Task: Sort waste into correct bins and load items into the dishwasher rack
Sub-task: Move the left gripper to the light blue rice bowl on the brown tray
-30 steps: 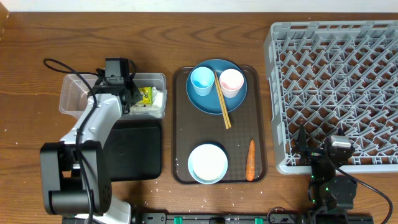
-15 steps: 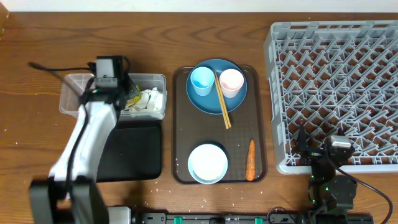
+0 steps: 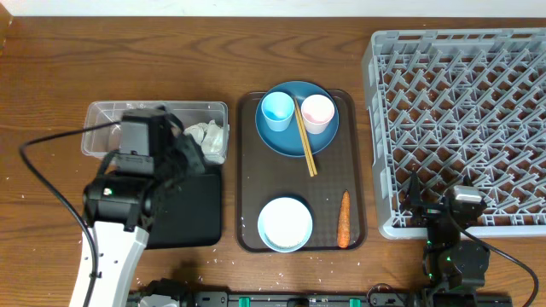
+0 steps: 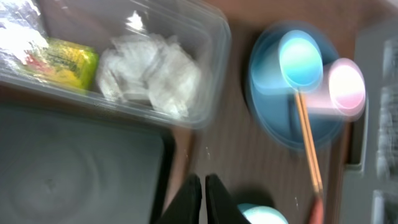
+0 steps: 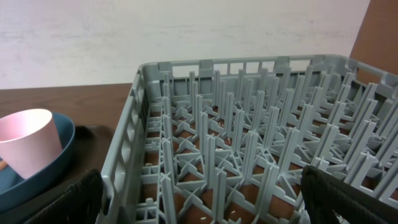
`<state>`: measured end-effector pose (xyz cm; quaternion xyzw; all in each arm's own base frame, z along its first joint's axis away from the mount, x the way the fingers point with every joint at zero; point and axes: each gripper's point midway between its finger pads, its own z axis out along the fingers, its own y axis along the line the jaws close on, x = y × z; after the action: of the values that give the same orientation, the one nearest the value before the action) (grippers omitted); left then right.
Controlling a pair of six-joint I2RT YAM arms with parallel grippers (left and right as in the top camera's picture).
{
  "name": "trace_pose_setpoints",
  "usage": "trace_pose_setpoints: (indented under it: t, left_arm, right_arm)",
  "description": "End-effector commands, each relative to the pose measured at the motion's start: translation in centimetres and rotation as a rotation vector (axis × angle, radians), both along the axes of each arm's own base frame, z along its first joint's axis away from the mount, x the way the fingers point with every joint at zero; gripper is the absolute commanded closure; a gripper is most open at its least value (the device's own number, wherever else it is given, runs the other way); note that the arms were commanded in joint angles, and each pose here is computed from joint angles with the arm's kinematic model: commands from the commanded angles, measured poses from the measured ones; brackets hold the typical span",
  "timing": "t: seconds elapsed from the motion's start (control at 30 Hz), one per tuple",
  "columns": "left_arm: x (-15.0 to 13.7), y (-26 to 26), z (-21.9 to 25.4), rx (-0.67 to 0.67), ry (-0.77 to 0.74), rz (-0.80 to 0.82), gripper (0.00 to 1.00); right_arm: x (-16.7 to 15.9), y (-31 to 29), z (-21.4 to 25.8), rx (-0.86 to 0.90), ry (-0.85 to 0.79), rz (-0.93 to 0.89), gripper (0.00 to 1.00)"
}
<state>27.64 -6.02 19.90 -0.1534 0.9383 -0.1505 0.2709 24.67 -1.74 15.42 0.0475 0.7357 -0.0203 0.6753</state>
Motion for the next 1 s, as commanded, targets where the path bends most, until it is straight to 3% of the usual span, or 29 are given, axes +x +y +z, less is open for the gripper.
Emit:
trace_pose_setpoints:
  t: [0.0,0.5,0.97]
  left_arm:
    - [-2.1,-3.1,-0.5,-0.049,0.072,-0.112,0.92]
    - [-8.0,-15.0,-3.6,-0.018,0.202,-0.477,0.91]
    - [-11.1,-23.8,-11.2,0.126,0.259,-0.697,0.83]
  right_arm:
    - [0.0,-0.1,-0.2,0.003,0.005,-0.005,0.01]
    - [0.0,-0.1,-0.2,0.003,0.005,-0.005,0.01]
    - [0.0,-0.1,-0.2,0.003,0.005,-0.005,0.01]
